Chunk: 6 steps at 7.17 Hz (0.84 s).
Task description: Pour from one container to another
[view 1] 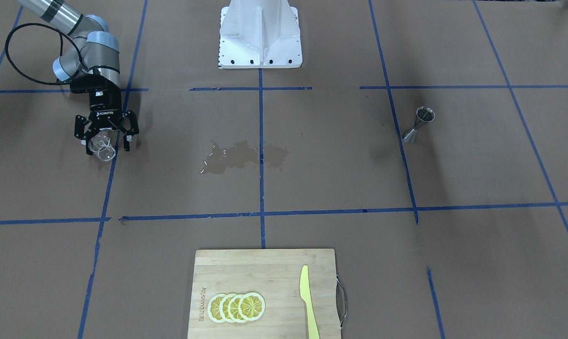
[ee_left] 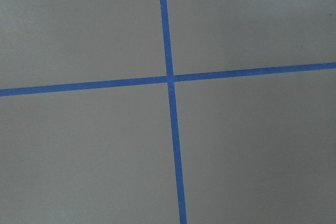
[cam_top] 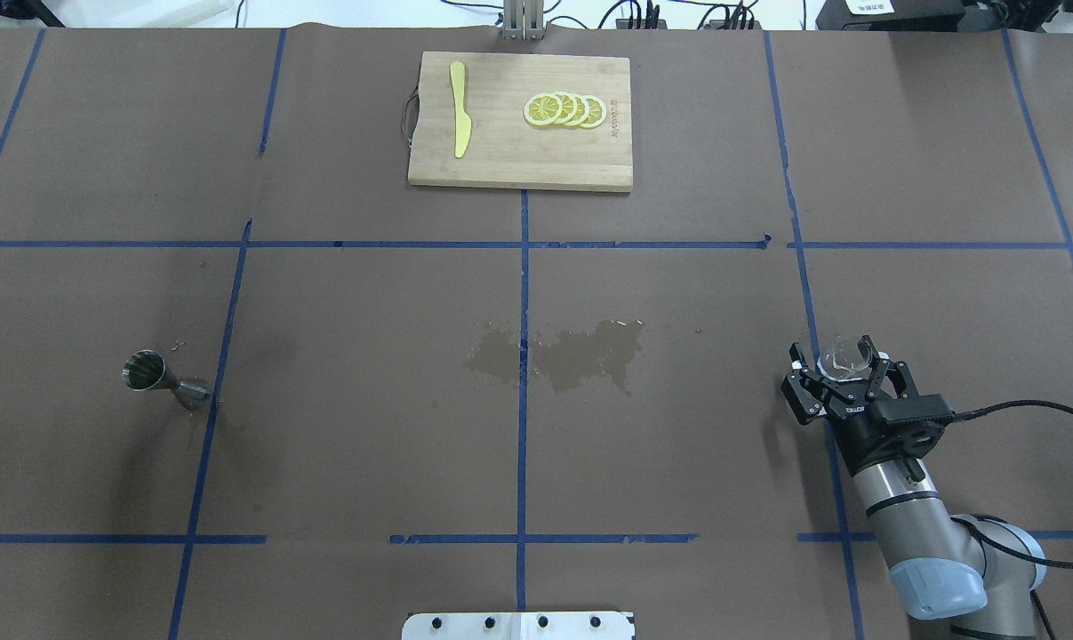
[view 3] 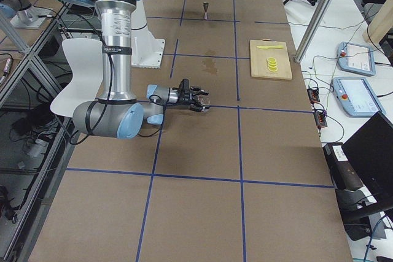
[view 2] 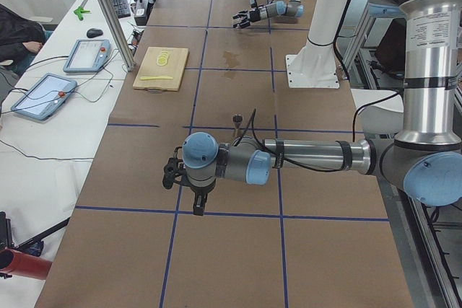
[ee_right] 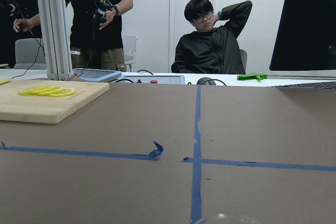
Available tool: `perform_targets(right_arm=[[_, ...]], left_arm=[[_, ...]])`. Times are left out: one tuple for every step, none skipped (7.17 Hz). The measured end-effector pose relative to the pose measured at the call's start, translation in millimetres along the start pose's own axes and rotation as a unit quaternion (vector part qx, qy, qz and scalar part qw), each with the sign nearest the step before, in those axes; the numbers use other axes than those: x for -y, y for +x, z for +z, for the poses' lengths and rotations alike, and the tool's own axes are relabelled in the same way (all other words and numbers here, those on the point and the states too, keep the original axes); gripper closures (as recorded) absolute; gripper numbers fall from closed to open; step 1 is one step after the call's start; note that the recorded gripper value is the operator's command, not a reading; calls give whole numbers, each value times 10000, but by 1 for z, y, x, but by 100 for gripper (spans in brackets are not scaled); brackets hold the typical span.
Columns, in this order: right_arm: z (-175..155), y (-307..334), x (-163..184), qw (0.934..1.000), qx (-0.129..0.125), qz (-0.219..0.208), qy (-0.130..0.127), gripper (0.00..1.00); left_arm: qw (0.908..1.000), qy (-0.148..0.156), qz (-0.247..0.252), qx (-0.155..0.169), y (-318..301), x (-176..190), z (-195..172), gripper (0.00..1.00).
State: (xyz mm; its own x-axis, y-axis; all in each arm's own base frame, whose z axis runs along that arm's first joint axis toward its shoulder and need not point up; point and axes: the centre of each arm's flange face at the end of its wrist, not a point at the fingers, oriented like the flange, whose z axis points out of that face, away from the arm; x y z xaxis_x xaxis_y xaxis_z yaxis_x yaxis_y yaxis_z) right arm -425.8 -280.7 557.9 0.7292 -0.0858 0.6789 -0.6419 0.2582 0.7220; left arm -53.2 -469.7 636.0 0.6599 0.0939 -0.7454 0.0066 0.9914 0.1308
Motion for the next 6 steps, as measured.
perform_targets(right_arm=[[0,4,-1,10000,-15,-45,-4,0],[1,9,-3,9999,-36,-104,-10,0],[1,12,-4,9999,-53,-152,-12,0],[1,14,-4,9998,-61,-170,-11,0],[2,14,-3,9999,-62,-160,-4,0],[2,13,1,9999,-65,-124,17,0]], left_arm=[[10000,3,3,-3,0,0,0,0],[10000,8,7,-5,1,1,-1,0],[10000,11,10,-6,1,2,-1,0],[10000,16,17,-6,2,3,-1,0],[10000,19,21,-7,2,4,-1,0],[10000,21,24,-7,2,4,-2,0]])
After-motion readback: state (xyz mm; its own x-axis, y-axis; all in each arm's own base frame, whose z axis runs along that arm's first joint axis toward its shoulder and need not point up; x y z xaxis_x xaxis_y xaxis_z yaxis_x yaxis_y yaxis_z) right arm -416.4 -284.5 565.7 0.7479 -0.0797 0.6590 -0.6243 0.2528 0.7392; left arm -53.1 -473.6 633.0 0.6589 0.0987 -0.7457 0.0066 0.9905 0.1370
